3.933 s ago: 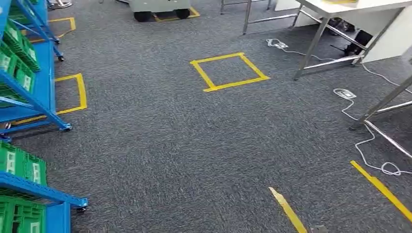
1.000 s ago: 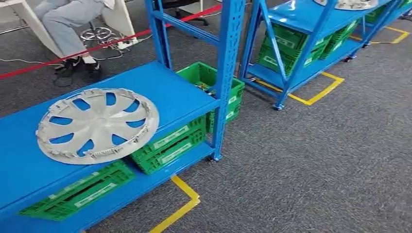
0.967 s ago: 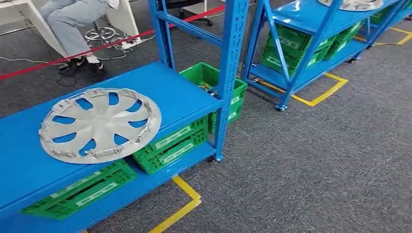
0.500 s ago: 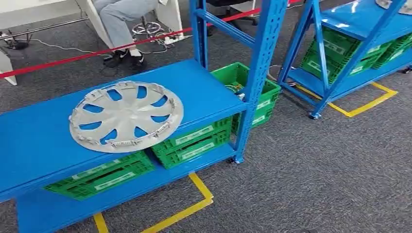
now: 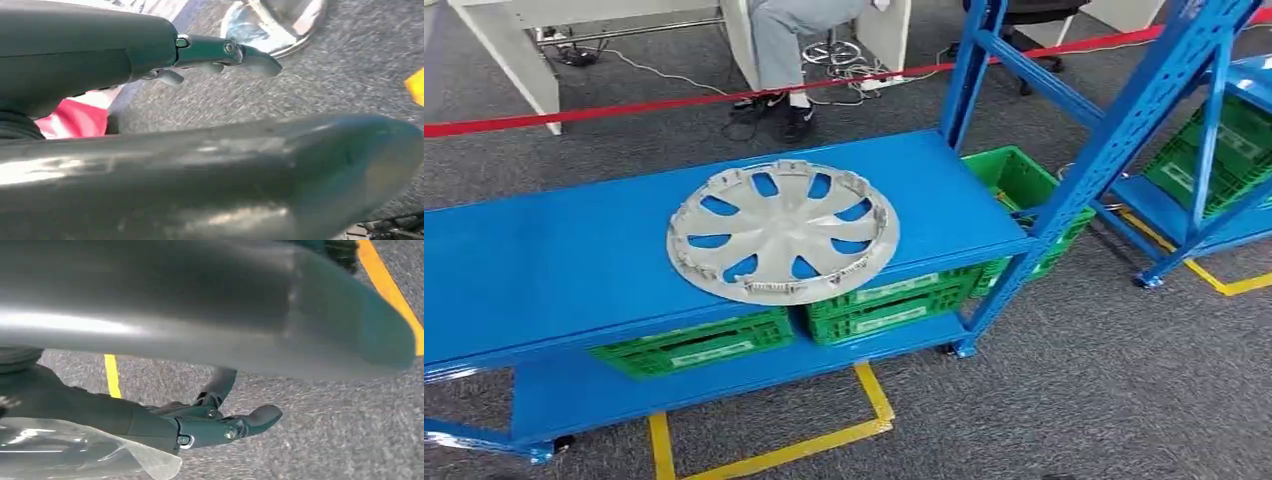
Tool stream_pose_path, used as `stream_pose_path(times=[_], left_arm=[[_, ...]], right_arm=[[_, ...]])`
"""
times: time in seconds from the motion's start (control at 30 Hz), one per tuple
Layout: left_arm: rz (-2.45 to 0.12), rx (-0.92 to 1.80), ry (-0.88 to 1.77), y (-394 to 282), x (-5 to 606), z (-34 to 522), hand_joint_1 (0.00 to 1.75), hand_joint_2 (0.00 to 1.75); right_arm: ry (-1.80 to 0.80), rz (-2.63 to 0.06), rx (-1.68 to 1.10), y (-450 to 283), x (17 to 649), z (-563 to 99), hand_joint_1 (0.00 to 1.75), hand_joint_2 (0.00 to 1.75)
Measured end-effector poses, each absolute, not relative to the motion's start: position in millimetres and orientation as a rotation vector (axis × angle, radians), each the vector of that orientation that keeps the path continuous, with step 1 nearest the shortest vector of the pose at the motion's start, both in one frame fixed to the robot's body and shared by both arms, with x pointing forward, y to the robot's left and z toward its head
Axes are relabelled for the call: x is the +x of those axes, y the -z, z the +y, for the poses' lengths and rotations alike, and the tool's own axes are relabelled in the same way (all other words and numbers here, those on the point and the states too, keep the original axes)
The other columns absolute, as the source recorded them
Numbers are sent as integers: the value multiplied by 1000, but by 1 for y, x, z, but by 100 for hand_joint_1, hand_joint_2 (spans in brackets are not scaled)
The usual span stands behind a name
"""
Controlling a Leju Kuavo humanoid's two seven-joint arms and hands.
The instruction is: Take the parts from the cabinet and place them on the table.
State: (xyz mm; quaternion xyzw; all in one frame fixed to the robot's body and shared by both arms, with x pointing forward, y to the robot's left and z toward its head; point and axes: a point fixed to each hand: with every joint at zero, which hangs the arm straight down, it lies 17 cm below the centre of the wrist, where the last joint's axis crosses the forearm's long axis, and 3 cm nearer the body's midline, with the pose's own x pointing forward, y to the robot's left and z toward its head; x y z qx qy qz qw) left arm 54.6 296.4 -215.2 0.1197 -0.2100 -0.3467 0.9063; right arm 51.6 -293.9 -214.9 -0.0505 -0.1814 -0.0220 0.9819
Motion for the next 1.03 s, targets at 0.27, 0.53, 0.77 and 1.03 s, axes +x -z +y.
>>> stream_pose_path(times=[0.27,0.53,0.77,1.03], left_arm=[[-432,247,710,215,53,298,0,0],[-426,246,705,214,52,298,0,0],[-412,250,707,212,45,301,0,0],[-417,239,667,211,49,299,0,175]], right_arm=[[46,-369,-101,214,54,-294,0,0],[47,-367,-101,214,52,-294,0,0],[74,-371,-100,213,58,-294,0,0],[105,-333,-107,216,51,-297,0,175]])
